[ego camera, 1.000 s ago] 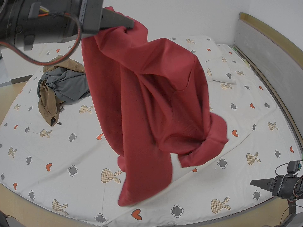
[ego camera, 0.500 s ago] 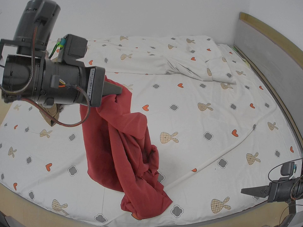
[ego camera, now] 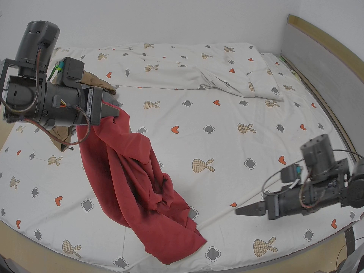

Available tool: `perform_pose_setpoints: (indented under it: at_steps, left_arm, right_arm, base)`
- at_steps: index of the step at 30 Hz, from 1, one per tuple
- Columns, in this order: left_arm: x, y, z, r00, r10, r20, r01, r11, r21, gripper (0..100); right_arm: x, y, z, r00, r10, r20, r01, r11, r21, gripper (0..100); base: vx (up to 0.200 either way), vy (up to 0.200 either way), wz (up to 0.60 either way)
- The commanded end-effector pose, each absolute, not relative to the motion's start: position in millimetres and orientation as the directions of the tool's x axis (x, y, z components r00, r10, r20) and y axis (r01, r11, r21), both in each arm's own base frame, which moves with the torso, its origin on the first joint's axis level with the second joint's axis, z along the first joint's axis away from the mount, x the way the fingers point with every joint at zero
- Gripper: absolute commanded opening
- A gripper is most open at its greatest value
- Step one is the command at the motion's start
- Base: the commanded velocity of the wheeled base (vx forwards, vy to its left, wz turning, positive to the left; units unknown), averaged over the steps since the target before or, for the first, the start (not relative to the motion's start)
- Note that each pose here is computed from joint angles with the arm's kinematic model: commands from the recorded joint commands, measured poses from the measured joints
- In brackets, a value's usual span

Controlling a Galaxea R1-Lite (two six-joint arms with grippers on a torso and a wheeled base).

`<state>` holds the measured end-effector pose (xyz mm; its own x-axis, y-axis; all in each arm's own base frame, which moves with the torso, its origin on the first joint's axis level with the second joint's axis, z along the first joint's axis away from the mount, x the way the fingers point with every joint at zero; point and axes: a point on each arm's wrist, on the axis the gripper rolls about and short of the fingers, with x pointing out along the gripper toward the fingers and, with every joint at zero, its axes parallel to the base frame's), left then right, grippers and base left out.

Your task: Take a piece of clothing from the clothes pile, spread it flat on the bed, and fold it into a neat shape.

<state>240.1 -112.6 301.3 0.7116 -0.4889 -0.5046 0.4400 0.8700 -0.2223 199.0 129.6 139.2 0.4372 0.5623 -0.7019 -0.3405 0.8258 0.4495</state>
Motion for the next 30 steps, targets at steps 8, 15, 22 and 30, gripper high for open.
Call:
perform_pose_setpoints:
  at_steps: [8, 15, 22, 30]
  left_arm:
    - [254.3, -142.3, 336.3, 0.704, -0.552, -0.447, 0.465, 0.834, -0.297, 0]
    - [261.4, -153.5, 353.9, 0.700, -0.572, -0.427, 0.465, 0.820, -0.335, 0]
    - [250.7, -163.8, 357.0, 0.675, -0.606, -0.420, 0.504, 0.795, -0.337, 0]
    - [239.1, -170.8, 361.9, 0.656, -0.637, -0.405, 0.530, 0.771, -0.352, 0]
  right_arm:
    - [217.9, 234.2, 111.2, 0.303, 0.587, -0.751, -0.549, 0.752, 0.366, 100]
    - [214.0, 259.7, 99.1, 0.264, 0.587, -0.766, -0.588, 0.727, 0.355, 100]
    - [224.0, 278.5, 81.8, 0.242, 0.577, -0.780, -0.592, 0.725, 0.352, 100]
    - [233.9, 300.5, 69.6, 0.235, 0.582, -0.778, -0.606, 0.714, 0.351, 100]
  base:
    - [0.000, 0.000, 0.00]
    - [0.000, 0.000, 0.00]
    - [0.000, 0.000, 0.00]
    - [0.000, 0.000, 0.00]
